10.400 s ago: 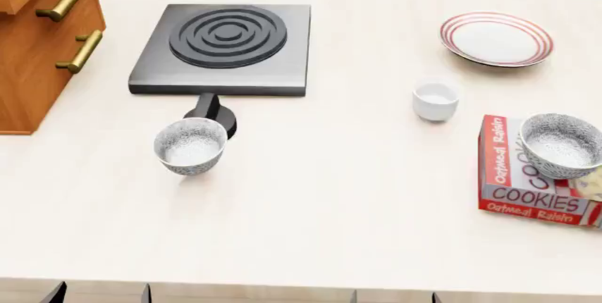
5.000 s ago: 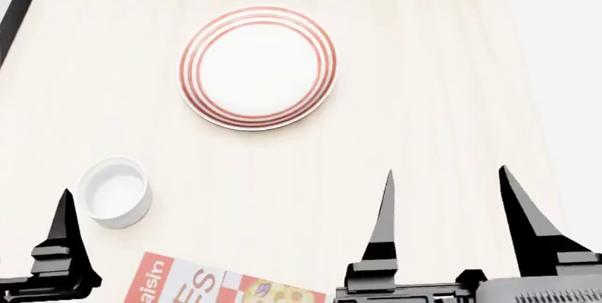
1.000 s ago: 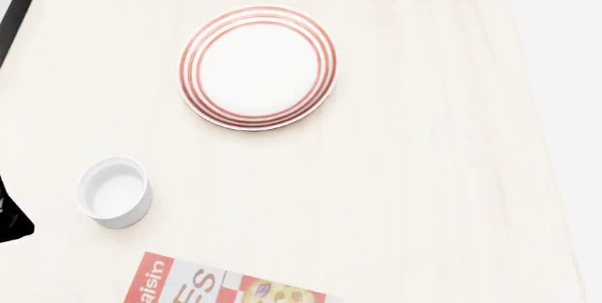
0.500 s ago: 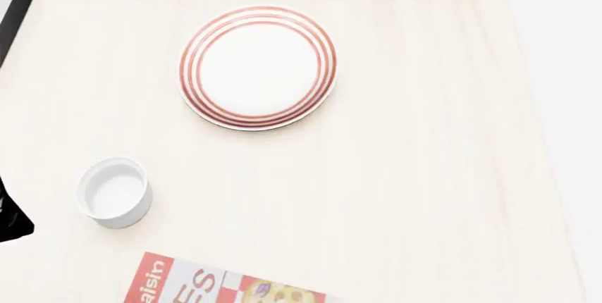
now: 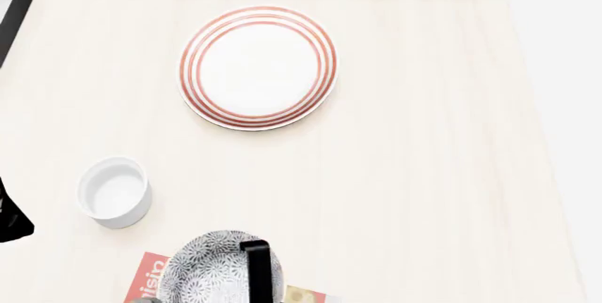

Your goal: Pick the akita bowl on the cookies box and place it on the plate.

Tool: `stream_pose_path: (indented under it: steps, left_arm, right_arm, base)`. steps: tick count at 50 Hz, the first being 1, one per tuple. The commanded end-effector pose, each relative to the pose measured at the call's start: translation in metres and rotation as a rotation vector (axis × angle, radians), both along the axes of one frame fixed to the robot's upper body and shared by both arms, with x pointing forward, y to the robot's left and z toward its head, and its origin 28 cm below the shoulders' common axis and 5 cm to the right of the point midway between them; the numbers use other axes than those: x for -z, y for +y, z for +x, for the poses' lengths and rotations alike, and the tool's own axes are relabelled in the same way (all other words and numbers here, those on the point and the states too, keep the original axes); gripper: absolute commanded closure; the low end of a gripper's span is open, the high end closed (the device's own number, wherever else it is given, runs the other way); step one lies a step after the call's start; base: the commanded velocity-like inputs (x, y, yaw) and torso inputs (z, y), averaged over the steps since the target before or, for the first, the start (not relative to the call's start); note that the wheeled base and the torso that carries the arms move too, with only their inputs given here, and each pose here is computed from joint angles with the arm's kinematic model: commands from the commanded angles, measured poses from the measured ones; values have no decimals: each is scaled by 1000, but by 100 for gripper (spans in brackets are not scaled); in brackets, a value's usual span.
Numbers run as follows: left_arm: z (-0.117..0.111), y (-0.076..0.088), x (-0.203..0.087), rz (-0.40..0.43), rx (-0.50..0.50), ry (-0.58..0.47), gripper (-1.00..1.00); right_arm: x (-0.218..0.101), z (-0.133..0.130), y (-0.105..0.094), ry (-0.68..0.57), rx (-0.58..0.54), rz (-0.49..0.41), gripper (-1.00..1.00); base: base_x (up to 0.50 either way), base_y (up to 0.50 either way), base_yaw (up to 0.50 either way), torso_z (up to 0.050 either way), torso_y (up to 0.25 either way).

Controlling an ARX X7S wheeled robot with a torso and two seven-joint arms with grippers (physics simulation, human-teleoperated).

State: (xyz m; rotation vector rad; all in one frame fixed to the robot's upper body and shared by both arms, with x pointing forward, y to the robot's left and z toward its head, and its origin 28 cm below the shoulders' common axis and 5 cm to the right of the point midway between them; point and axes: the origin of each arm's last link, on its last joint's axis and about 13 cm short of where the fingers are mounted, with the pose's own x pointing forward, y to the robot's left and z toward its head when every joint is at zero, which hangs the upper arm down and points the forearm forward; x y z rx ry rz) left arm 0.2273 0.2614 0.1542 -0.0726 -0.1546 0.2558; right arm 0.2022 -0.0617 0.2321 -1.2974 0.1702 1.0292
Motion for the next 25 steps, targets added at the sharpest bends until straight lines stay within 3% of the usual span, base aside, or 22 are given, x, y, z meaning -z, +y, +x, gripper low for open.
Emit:
stream_pose_path:
  steps: [1, 12, 25]
  left_arm:
    - [0, 0, 0, -2, 0, 0, -100]
    - [-1, 0, 0, -2, 2, 0, -100]
    - [-2, 0, 0, 0, 15, -21, -100]
  right_arm:
    - [-19, 8, -7, -186, 44, -24, 100]
    - [-27, 14, -11, -231, 70, -34, 100]
    - [-37, 49, -18, -292, 137, -10, 100]
  base:
    - [0, 0, 0, 0, 0]
    - [0, 0, 0, 0, 0]
    - [0, 0, 0, 0, 0]
